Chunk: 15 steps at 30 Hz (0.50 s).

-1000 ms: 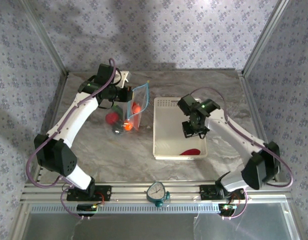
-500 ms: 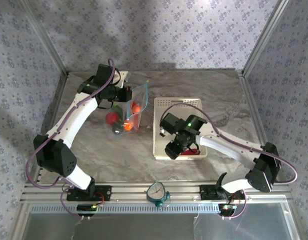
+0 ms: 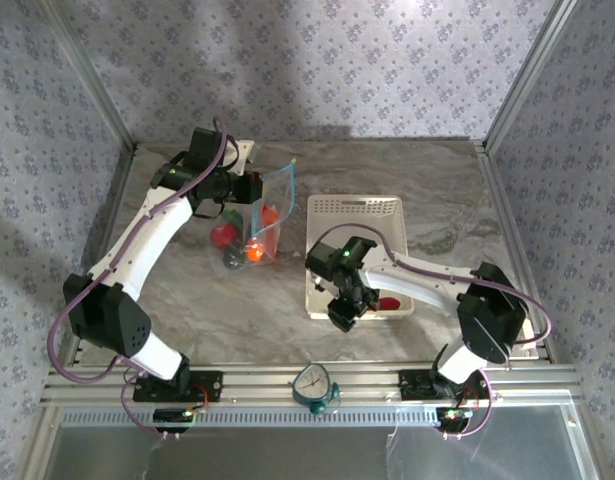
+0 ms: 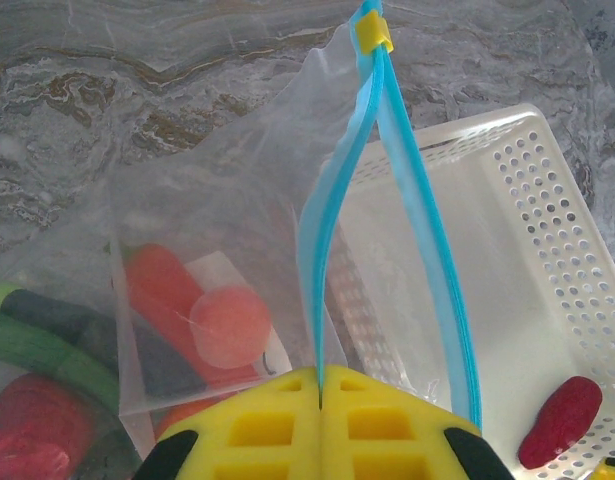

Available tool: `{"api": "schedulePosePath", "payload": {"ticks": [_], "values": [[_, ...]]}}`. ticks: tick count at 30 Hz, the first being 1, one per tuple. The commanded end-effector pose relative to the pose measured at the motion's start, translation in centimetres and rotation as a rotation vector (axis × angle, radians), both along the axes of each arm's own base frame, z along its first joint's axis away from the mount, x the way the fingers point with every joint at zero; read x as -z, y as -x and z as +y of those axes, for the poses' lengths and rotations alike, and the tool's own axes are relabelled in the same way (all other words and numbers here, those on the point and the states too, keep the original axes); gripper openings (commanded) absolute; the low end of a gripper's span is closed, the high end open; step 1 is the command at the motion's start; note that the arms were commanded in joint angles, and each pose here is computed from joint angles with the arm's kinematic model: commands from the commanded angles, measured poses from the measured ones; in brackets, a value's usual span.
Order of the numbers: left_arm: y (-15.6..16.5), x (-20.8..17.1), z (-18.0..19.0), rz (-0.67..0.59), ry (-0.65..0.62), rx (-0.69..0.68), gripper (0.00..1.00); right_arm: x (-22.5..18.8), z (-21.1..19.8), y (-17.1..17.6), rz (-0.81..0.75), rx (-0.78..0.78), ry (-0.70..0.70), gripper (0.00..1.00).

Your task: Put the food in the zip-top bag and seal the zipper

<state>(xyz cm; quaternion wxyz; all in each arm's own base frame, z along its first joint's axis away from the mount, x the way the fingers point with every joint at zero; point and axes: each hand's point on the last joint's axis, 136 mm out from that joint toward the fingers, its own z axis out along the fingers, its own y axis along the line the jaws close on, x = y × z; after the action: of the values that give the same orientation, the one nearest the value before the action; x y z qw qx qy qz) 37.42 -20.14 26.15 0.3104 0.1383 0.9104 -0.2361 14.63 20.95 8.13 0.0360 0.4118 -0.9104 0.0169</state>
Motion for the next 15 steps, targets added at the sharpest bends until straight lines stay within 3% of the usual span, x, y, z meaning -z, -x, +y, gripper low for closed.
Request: {"api": "schedulePosePath", "payload": {"ticks": [1,4,10,15], "values": [[0.4,-1.8,0.3,-0.047,0.009,0.009,0.01,0.6,0.3,-0.9,-0.004,0.001,0.024,0.58],[0.4,-1.8,0.4,-0.051,0.007,0.009,0.01,0.6,0.8,-3.5,-0.048,0.060,0.022,0.50],[0.6,-2.1,1.1,-0.063,0.005,-0.002,0.01,1.7,1.6,-5.9,-0.033,0.168,0.028,0.18],[0.6,-1.8,1.4,-0.057,0.006,-0.008,0.01,2.3,3.3,-9.1,-0.042,0.316,-0.035,0.14]]}}
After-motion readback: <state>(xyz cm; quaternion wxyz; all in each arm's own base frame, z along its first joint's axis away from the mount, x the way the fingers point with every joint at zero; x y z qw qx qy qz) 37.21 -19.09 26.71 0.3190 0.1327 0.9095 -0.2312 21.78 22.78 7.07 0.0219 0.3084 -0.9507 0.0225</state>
